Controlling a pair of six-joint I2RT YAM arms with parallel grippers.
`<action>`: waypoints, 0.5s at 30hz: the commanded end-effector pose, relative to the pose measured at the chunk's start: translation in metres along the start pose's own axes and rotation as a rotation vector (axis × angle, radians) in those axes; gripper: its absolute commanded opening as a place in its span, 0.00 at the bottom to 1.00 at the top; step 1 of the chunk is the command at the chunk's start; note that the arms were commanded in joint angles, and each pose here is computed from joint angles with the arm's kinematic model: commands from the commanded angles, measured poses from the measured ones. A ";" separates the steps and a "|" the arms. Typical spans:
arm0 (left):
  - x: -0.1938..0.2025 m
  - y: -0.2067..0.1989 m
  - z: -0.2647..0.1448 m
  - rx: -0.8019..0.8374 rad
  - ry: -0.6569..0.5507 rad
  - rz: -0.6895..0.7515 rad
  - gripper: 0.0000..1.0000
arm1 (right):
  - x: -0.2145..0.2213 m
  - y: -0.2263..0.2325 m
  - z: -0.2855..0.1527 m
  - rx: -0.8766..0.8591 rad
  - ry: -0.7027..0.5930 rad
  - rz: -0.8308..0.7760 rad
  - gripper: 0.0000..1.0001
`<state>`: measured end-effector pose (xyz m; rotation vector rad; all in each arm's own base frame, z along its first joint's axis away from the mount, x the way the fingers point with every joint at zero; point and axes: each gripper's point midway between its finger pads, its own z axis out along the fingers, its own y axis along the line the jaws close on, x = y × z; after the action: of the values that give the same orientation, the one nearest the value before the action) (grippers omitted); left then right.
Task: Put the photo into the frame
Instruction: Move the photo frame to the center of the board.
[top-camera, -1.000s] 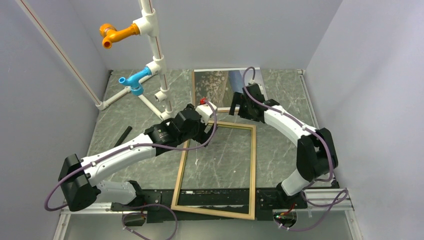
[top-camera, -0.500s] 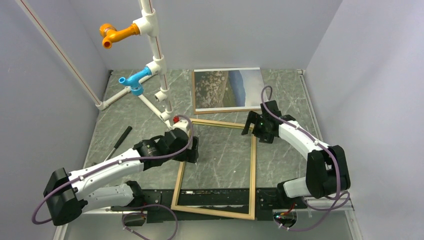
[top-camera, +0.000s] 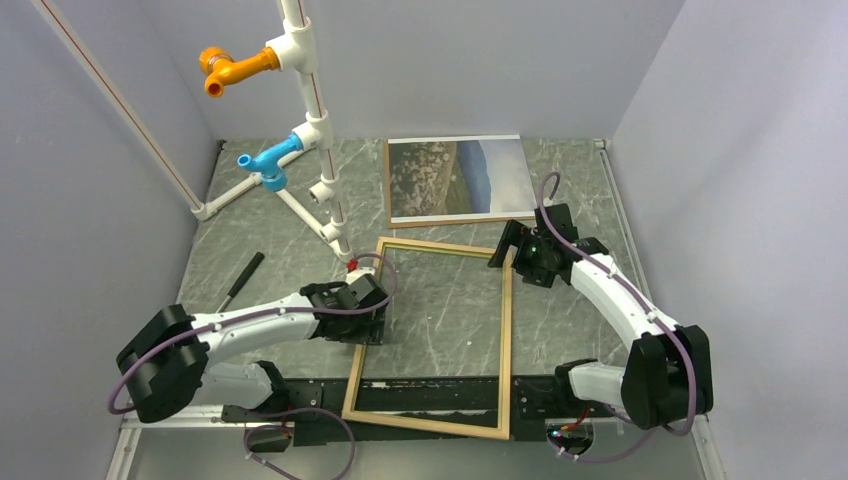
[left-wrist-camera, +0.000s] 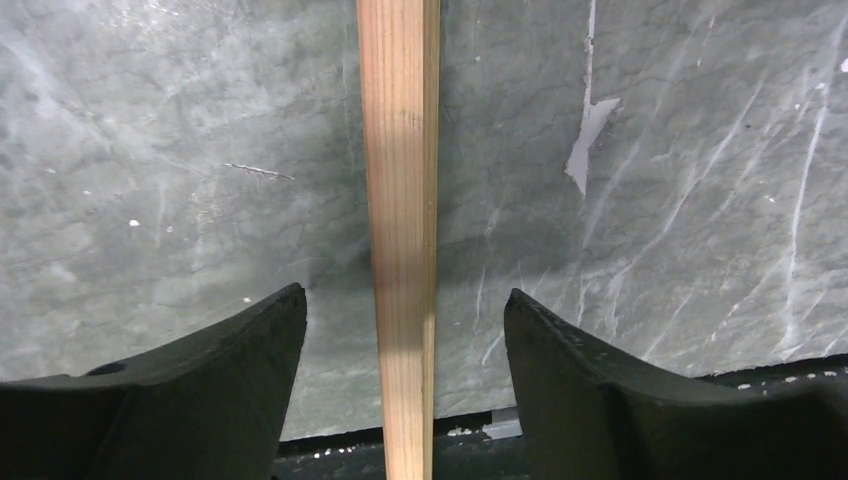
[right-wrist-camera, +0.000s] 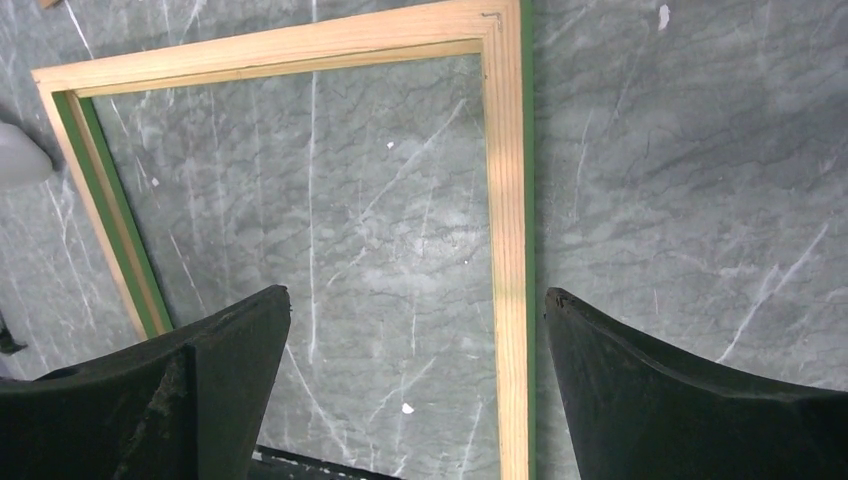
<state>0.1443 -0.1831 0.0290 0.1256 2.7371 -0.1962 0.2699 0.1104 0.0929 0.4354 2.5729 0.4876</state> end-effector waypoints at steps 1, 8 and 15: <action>-0.001 -0.013 0.007 0.055 0.012 -0.008 0.71 | -0.002 0.000 -0.011 0.000 -0.016 -0.004 1.00; 0.007 -0.006 0.015 0.044 0.040 -0.026 0.35 | -0.001 -0.001 -0.020 -0.003 -0.031 -0.010 1.00; 0.009 0.006 0.013 0.041 0.019 -0.093 0.02 | -0.003 -0.002 -0.028 -0.003 -0.056 -0.019 1.00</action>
<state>0.1458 -0.1869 0.0179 0.0619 2.7571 -0.2783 0.2597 0.1056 0.1080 0.4247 2.5446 0.4844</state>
